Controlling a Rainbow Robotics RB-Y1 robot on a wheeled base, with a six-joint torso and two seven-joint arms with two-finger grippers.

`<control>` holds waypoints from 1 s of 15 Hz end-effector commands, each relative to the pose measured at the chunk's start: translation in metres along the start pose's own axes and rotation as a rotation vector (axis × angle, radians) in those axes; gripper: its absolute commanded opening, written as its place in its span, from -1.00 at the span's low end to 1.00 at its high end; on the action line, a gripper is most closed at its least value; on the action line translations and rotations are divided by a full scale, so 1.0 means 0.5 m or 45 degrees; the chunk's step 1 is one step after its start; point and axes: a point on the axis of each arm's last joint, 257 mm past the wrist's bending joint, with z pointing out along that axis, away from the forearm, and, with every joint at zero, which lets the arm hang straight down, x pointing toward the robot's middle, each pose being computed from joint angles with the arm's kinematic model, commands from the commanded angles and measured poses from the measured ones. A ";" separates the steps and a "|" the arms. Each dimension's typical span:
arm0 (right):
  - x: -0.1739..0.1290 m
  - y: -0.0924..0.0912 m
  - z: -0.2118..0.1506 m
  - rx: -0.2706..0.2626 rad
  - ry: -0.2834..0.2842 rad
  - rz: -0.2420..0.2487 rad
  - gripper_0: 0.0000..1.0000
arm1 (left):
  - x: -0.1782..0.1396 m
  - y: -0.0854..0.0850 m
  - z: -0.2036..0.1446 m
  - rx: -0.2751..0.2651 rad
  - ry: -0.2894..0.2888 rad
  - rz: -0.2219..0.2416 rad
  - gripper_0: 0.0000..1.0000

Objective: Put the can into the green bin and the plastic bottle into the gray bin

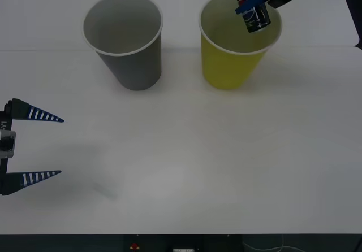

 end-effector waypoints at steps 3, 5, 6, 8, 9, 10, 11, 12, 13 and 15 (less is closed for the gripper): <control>0.000 0.007 -0.004 -0.023 -0.004 -0.009 1.00 | 0.000 0.000 0.000 0.000 0.000 0.000 1.00; 0.002 0.013 -0.022 -0.073 -0.025 -0.019 1.00 | 0.000 0.000 0.000 0.000 0.000 0.000 1.00; 0.007 0.015 -0.036 -0.107 -0.038 -0.029 1.00 | 0.000 0.000 0.000 0.000 0.000 0.000 1.00; 0.034 0.020 -0.066 -0.182 -0.061 -0.058 1.00 | 0.000 0.000 0.000 0.000 0.000 0.000 1.00; 0.044 0.025 -0.076 -0.199 -0.065 -0.063 1.00 | 0.000 0.000 0.000 0.000 0.000 0.000 1.00; 0.058 0.030 -0.096 -0.208 -0.075 -0.077 1.00 | 0.000 0.000 0.000 0.000 0.000 0.000 1.00; 0.070 0.039 -0.110 -0.221 -0.088 -0.092 1.00 | 0.000 0.000 0.000 0.000 0.000 0.000 1.00; 0.084 0.046 -0.126 -0.233 -0.100 -0.107 1.00 | 0.000 0.000 0.000 0.000 0.000 0.000 1.00; 0.096 0.052 -0.133 -0.246 -0.110 -0.120 1.00 | 0.000 0.000 0.000 0.000 0.000 0.000 1.00; 0.137 0.072 -0.158 -0.303 -0.156 -0.214 1.00 | 0.000 0.000 0.000 0.000 0.000 0.000 1.00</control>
